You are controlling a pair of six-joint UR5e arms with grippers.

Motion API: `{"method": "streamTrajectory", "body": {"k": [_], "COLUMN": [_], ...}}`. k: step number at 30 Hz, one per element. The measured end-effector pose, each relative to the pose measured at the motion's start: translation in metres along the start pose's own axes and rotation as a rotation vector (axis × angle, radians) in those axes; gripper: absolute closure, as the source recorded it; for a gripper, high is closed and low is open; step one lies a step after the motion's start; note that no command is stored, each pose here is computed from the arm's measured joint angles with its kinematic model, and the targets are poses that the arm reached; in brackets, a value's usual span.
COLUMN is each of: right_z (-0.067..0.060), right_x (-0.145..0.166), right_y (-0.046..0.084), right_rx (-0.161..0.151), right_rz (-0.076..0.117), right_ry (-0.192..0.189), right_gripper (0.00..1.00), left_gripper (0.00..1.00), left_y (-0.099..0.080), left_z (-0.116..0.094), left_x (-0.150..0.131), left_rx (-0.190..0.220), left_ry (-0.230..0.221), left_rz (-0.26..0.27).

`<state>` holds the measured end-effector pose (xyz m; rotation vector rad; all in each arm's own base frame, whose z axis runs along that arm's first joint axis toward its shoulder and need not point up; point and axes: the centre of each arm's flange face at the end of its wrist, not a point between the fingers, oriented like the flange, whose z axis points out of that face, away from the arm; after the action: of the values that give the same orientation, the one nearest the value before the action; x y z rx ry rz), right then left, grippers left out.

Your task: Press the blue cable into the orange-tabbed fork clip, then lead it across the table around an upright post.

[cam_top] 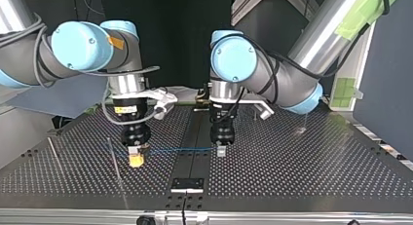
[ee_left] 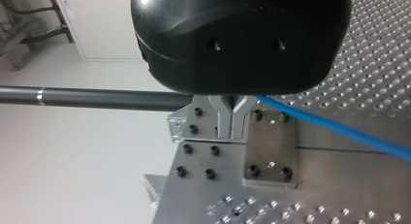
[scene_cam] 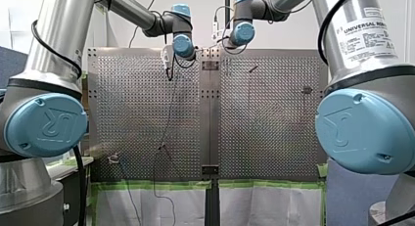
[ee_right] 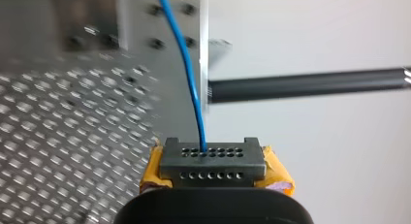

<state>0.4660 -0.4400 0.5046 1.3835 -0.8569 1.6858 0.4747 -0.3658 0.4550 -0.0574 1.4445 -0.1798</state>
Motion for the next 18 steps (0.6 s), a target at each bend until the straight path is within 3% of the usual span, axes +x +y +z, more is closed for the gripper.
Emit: {"method": "streamTrajectory", "body": {"k": [8,18], "right_z": [-0.013,-0.012], "right_x": [0.048,0.054], "right_y": [0.032,0.088], "right_rx": [-0.048,-0.106], "right_rz": [0.002,-0.021], "right_ry": [0.047,0.02], "right_gripper": [1.0,1.0], "left_gripper": [1.0,1.0], "left_y": [-0.015,-0.043], "left_z": [0.012,0.021], "left_x": [-0.003,-0.01], "left_rx": [0.03,0.078], "left_ry": [0.027,0.034], "left_rz": [0.013,-0.016]}}
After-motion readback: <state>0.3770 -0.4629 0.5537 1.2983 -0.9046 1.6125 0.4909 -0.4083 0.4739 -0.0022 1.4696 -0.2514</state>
